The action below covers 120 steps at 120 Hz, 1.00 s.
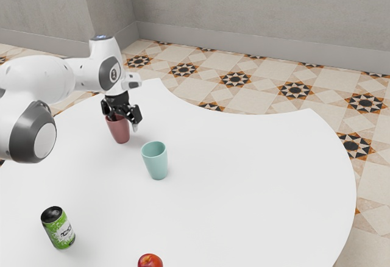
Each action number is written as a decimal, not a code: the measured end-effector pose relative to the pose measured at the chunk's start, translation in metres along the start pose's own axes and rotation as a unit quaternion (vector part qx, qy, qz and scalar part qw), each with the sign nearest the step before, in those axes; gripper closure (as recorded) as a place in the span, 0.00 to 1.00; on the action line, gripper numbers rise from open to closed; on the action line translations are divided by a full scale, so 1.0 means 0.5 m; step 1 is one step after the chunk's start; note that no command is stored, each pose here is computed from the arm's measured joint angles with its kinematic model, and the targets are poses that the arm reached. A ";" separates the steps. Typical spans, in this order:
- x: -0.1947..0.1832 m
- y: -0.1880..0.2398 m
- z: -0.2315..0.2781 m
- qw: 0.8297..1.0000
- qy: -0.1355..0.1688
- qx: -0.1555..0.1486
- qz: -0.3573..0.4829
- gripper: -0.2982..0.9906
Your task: Place the left cup onto the right cup
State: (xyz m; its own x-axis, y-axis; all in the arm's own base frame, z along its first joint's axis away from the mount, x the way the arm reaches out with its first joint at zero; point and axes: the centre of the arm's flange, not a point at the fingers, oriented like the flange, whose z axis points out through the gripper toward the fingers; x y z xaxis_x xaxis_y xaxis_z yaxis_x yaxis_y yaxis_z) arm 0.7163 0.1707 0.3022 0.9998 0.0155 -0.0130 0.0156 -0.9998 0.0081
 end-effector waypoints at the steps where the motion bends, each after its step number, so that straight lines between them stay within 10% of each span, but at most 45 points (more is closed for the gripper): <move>1: 0.000 0.000 0.001 1.000 0.000 0.000 0.000 0.23; 47: 0.001 -0.002 0.004 1.000 0.005 0.001 -0.001 0.75; 120: -0.001 -0.002 -0.010 1.000 0.003 0.006 -0.007 0.82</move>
State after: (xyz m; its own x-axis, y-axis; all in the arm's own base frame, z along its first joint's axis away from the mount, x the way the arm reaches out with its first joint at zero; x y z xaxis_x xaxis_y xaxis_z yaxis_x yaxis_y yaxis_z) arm 0.7158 0.1715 0.3074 0.9995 0.0296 -0.0076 0.0296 -0.9996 -0.0035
